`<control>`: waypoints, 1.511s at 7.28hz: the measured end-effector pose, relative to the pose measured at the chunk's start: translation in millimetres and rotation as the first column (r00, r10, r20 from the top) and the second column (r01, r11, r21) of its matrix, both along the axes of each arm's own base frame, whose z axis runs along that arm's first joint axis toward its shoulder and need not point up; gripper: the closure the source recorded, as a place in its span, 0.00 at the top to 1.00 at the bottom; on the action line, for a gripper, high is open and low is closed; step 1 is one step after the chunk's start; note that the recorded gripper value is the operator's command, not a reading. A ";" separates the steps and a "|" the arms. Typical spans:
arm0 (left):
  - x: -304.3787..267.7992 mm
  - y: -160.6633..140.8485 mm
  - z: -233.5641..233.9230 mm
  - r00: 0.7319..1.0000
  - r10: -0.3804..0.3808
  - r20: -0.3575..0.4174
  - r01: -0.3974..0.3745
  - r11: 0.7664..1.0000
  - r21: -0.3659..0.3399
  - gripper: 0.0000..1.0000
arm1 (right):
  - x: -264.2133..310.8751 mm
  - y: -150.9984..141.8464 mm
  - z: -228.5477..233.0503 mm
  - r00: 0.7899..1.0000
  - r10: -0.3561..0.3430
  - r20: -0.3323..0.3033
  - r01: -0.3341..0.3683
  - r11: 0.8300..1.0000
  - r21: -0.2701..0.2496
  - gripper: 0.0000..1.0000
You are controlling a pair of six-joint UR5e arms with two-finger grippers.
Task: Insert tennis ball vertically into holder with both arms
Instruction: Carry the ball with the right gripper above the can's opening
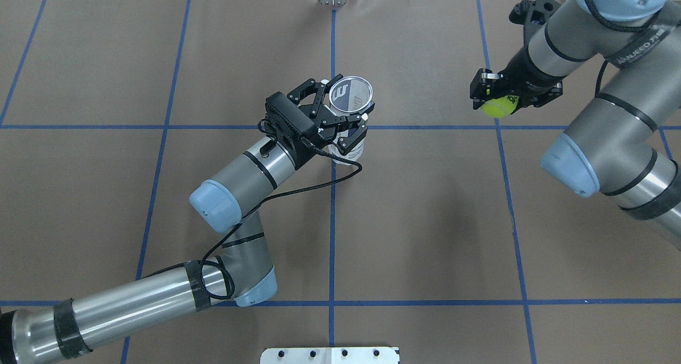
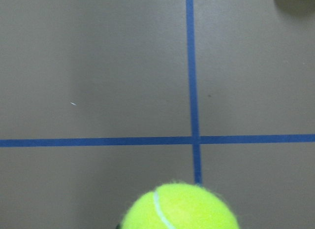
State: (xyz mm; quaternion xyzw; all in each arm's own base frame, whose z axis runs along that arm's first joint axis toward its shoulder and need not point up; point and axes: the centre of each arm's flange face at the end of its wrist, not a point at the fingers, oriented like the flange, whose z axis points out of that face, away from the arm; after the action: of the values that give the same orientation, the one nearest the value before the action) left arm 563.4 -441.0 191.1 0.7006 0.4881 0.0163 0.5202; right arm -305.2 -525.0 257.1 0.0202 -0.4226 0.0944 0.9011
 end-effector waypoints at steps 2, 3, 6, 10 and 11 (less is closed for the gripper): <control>1.7 1.8 5.7 1.000 0.002 -0.012 -0.001 1.000 0.004 0.74 | -13.3 4.7 -55.0 0.997 0.049 0.064 -0.046 0.998 -0.042 0.00; 2.2 3.0 7.9 1.000 0.003 -0.020 -0.003 1.000 0.007 0.74 | -17.6 5.3 -74.7 0.994 0.065 0.088 -0.061 0.997 -0.050 0.00; 3.4 6.4 14.1 0.999 0.008 -0.045 -0.007 1.000 0.017 0.74 | -27.3 5.6 -122.2 0.984 0.107 0.143 -0.097 0.992 -0.078 0.00; 8.5 9.4 31.4 0.999 0.010 -0.046 -0.009 1.000 0.021 0.76 | -41.6 -0.7 -157.2 0.977 0.127 0.170 -0.112 0.989 -0.096 0.00; 9.4 11.6 36.7 0.999 0.010 -0.043 -0.010 1.000 0.017 0.77 | -46.1 -2.7 -162.5 0.977 0.130 0.172 -0.113 0.988 -0.101 0.00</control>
State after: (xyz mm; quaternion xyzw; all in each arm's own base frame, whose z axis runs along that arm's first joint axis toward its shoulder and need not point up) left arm 572.8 -429.4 227.8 0.7028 0.5025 0.0080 0.5036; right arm -351.3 -527.7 94.5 -0.0035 -0.4945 0.1700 0.8524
